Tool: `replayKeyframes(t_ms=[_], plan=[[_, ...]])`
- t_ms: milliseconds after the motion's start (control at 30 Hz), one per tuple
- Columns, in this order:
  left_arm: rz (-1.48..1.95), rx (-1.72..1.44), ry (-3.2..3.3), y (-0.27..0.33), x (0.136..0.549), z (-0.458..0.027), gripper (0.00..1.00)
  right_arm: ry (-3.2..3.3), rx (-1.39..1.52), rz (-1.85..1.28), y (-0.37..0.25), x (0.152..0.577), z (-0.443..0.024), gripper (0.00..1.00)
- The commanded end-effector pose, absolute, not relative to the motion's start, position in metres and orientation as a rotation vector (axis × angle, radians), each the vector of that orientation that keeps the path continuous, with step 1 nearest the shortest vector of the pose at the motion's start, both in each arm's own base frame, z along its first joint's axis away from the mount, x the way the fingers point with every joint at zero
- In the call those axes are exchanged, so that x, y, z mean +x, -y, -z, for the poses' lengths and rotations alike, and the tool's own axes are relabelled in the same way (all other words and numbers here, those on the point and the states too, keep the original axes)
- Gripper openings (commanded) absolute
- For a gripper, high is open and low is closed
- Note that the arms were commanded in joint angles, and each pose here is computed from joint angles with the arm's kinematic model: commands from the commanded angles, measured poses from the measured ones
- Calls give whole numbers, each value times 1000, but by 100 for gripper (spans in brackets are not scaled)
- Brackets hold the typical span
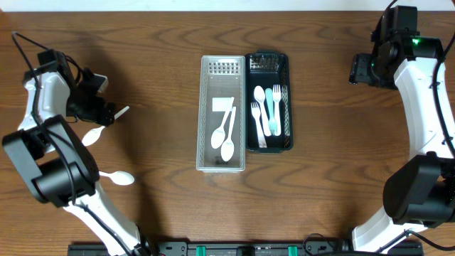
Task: Pack container
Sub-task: 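Grasp a third white spoon with the left gripper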
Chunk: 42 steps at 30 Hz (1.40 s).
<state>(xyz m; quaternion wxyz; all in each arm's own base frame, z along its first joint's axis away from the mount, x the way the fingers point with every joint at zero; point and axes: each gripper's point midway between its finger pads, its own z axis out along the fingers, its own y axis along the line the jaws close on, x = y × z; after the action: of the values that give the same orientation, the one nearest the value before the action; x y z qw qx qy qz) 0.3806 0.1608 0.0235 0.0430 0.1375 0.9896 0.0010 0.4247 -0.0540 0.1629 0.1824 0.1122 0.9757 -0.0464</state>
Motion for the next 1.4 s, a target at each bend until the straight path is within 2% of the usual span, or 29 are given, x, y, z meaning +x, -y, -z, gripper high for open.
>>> replayKeyframes(t_ms=[0,667,733,833,900,1000,1167,1367], plan=[[21,503,-3021,-160,382,-12,98,-2745,317,128,56,426,-166,71],[88,496,-3087,-156,372,15,99,-2736,352,121,56,427,-166,73],[96,497,-3095,-155,370,15,90,-2737,352,121,56,427,-166,73],[124,496,-3100,-152,367,15,65,-2736,352,121,56,427,-166,74],[134,497,-3101,-151,367,15,55,-2736,351,122,57,427,-167,73],[141,497,-3107,-150,365,15,52,-2736,351,122,57,427,-167,74],[148,477,-3117,-149,363,15,37,-2737,347,123,57,427,-167,74],[164,470,-3134,-147,359,14,36,-2736,347,132,58,427,-167,75]])
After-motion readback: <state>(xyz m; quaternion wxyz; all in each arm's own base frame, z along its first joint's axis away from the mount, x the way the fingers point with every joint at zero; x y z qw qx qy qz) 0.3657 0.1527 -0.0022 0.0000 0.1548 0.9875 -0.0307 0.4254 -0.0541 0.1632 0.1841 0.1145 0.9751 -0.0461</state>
